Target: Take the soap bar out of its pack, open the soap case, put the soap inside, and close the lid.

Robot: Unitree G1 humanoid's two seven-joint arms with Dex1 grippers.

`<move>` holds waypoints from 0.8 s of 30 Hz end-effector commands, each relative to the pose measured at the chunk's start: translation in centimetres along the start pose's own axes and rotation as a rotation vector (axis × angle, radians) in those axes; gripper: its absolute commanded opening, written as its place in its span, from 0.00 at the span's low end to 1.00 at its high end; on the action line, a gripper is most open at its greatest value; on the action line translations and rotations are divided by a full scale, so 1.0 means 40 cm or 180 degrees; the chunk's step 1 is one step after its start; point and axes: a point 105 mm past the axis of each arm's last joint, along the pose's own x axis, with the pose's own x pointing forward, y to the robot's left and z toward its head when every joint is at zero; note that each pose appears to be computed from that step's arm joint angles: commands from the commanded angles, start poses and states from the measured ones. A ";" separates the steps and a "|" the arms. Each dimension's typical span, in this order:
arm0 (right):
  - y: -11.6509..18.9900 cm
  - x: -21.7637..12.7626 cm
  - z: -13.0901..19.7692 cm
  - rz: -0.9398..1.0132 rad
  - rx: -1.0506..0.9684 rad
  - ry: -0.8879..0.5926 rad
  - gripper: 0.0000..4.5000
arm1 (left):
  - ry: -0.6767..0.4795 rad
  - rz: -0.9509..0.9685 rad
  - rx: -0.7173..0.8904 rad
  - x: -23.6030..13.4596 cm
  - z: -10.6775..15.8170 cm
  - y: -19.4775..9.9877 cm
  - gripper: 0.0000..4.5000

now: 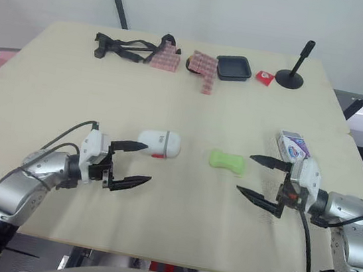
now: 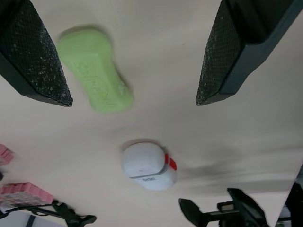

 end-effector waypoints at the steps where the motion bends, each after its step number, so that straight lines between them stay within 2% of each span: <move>1: 0.000 -0.023 0.006 0.0123 -0.0124 -0.0004 1.00 | 0.0096 0.0128 0.0280 -0.031 0.022 0.058 1.00; 7: 0.014 -0.032 -0.003 0.0196 -0.0108 0.0030 1.00 | 0.0387 0.0045 0.0522 -0.047 0.027 0.143 1.00; 12: 0.015 -0.031 -0.009 0.0176 -0.0112 0.0054 1.00 | 0.0655 -0.0327 0.0618 -0.026 0.011 0.167 1.00; 24: 0.018 -0.046 -0.016 0.0043 -0.0092 0.0091 1.00 | 0.0816 -0.0723 0.0768 0.058 0.011 0.212 1.00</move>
